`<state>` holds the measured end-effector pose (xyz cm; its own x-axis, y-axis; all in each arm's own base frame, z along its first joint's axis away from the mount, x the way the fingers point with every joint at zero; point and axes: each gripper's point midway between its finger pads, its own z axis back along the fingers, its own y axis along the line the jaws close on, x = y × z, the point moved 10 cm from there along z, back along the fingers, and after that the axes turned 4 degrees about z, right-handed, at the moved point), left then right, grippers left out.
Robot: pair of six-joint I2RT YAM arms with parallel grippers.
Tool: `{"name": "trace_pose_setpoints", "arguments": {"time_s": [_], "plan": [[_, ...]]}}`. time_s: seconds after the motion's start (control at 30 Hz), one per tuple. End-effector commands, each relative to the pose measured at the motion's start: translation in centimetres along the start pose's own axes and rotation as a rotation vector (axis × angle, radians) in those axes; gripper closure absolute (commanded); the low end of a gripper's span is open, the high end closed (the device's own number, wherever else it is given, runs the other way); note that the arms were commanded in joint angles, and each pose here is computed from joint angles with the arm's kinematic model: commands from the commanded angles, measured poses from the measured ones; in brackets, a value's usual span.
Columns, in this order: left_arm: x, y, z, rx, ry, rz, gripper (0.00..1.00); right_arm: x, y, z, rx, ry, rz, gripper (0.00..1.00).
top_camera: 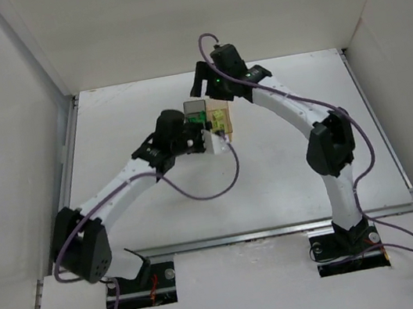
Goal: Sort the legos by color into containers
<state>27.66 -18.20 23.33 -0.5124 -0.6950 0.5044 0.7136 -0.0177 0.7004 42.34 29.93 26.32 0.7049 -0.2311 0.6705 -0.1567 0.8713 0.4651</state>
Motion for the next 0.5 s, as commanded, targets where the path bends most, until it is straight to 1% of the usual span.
{"name": "trace_pose_setpoints", "arguments": {"time_s": [0.0, 0.03, 0.07, 0.1, 0.13, 0.17, 0.2, 0.23, 0.27, 0.33, 0.37, 0.4, 0.43, 0.47], "plan": [[1.9, 4.1, -1.1, 0.013, -0.141, 0.415, 1.00, 5.3, -1.1, 7.5, -0.002, -0.202, 0.009, 0.11], [2.1, 5.3, -2.4, -0.022, -0.188, 0.479, 1.00, 5.5, -1.8, 8.1, -0.018, -0.216, 0.002, 0.11], [2.2, 5.4, -3.0, -0.047, -0.203, 0.586, 1.00, 5.8, -3.3, 8.7, -0.057, -0.228, -0.005, 0.11], [2.0, 6.1, -3.5, -0.041, -0.229, 0.630, 1.00, 4.9, -4.6, 8.6, -0.084, -0.207, -0.012, 0.11], [2.1, 6.4, -4.1, -0.052, -0.247, 0.679, 1.00, 5.2, -5.0, 10.0, -0.087, -0.225, -0.019, 0.11], [1.6, 6.8, -5.4, -0.063, -0.249, 0.742, 1.00, 5.1, -5.6, 10.4, -0.096, -0.231, -0.025, 0.11], [1.3, 6.9, -6.0, -0.067, -0.244, 0.855, 1.00, 5.1, -6.6, 10.8, -0.125, -0.237, -0.037, 0.11], [1.3, 7.0, -6.8, -0.091, -0.250, 0.909, 1.00, 4.3, -7.7, 10.7, -0.157, -0.219, -0.032, 0.11], [0.5, 7.5, -8.2, -0.116, -0.252, 0.969, 1.00, 4.2, -7.6, 11.5, -0.154, -0.226, -0.023, 0.11], [-0.3, 7.9, -9.6, -0.131, -0.241, 1.091, 1.00, 3.8, -8.6, 11.7, -0.181, -0.219, -0.020, 0.11], [-0.9, 8.1, -10.1, -0.132, -0.227, 1.205, 1.00, 4.1, -8.8, 12.2, -0.184, -0.231, -0.012, 0.11], [-2.0, 8.5, -11.2, -0.138, -0.218, 1.266, 0.99, 3.8, -9.0, 12.0, -0.189, -0.222, -0.013, 0.11], [-2.2, 8.4, -11.8, -0.138, -0.206, 1.312, 0.96, 3.8, -9.1, 12.1, -0.199, -0.225, -0.001, 0.11], [-2.3, 8.4, -12.2, -0.143, -0.201, 1.344, 0.86, 4.0, -9.0, 12.4, -0.194, -0.233, -0.001, 0.11]]}}
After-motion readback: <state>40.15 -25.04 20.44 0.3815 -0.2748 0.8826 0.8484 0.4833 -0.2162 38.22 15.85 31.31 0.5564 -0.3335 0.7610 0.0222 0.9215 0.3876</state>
